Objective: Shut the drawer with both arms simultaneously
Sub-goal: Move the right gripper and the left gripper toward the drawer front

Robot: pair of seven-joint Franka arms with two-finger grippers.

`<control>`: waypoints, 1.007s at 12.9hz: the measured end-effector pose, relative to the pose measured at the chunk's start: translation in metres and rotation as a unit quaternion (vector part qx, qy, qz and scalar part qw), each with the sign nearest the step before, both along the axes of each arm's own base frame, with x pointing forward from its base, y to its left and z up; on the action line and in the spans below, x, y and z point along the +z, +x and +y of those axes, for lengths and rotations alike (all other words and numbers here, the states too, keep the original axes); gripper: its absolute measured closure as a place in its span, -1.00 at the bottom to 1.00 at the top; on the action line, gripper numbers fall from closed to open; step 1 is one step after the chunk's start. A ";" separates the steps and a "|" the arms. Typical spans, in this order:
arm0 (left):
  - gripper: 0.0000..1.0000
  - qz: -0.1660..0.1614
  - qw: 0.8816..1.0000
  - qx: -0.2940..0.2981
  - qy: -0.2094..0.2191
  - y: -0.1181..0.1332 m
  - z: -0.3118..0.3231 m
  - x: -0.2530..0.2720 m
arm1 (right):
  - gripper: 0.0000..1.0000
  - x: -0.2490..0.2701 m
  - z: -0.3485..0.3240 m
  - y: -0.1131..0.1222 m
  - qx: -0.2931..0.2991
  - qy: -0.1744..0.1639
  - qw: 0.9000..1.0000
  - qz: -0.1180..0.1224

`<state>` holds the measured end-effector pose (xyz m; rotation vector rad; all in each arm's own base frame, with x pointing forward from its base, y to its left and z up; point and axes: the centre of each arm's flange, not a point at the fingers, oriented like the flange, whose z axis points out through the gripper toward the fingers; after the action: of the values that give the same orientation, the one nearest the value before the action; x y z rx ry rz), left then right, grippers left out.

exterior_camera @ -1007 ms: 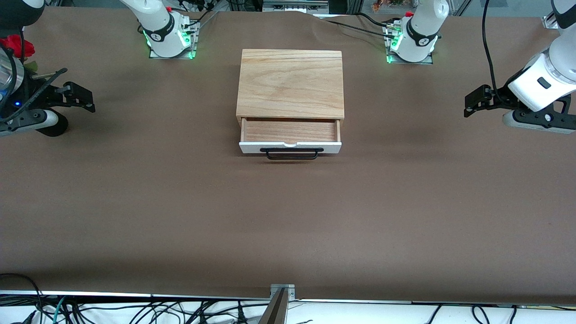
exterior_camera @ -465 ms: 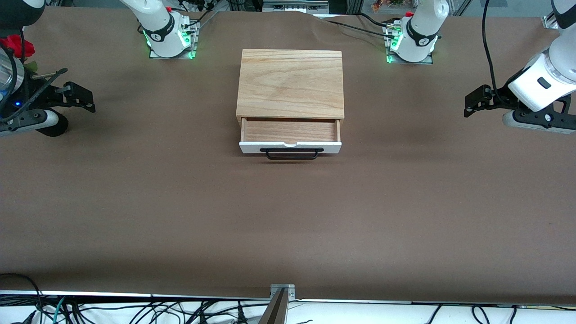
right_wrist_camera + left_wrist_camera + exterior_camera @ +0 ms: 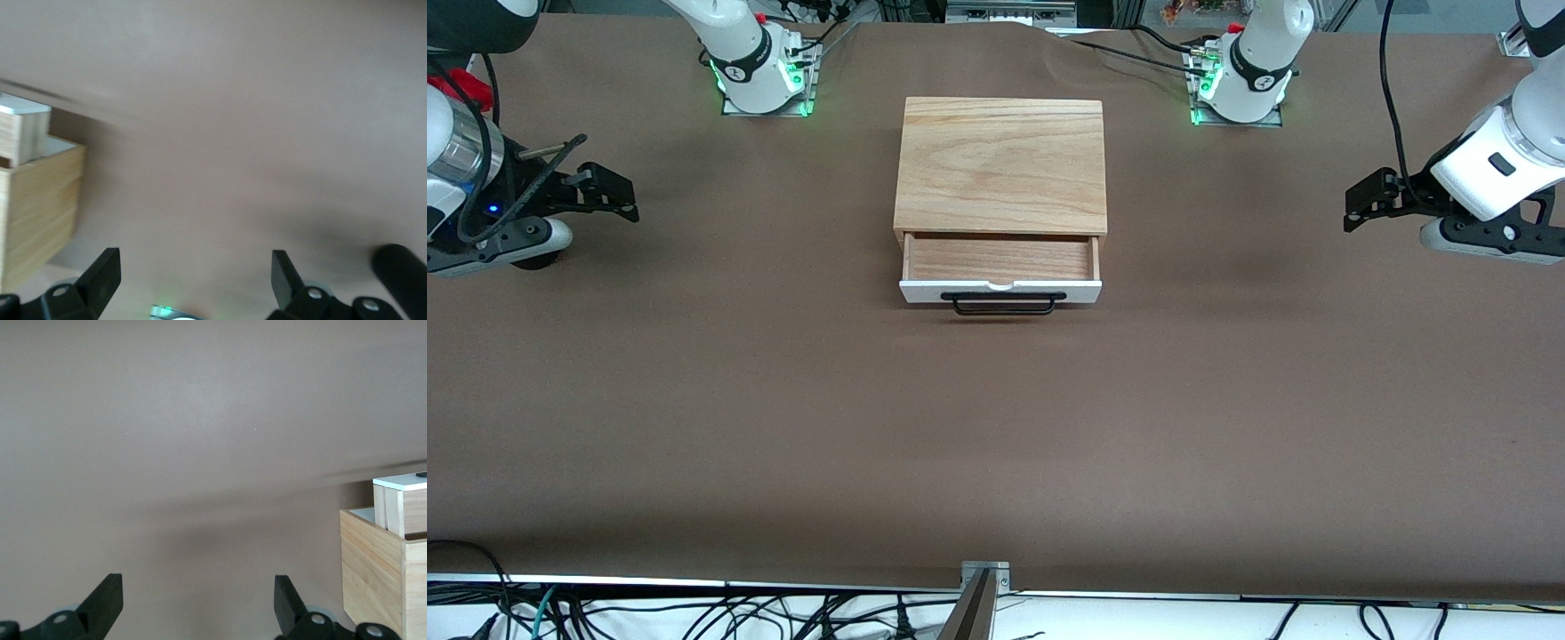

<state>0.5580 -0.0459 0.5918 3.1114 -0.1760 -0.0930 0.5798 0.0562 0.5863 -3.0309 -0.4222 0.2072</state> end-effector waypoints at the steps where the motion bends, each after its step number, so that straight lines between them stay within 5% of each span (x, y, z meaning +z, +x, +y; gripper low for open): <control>1: -1.00 0.000 1.000 0.000 0.000 0.000 0.000 0.000 | -1.00 -0.008 -0.002 0.003 -0.005 0.011 1.000 0.007; 6: -1.00 0.001 1.000 -0.006 0.000 0.000 -0.006 -0.001 | -1.00 -0.080 0.034 0.025 0.018 0.026 0.997 0.064; 11: -1.00 0.015 1.000 -0.011 -0.019 0.005 -0.016 -0.014 | -1.00 -0.119 0.101 0.028 0.015 0.172 0.978 0.117; 13: -1.00 0.031 0.998 -0.019 -0.043 0.012 -0.028 -0.032 | -1.00 -0.152 0.123 0.040 0.006 0.198 0.973 0.116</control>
<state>0.5696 -0.0742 0.5598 3.0150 -0.2298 -0.1784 0.6203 0.1790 0.4347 -2.5770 -0.4051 0.4180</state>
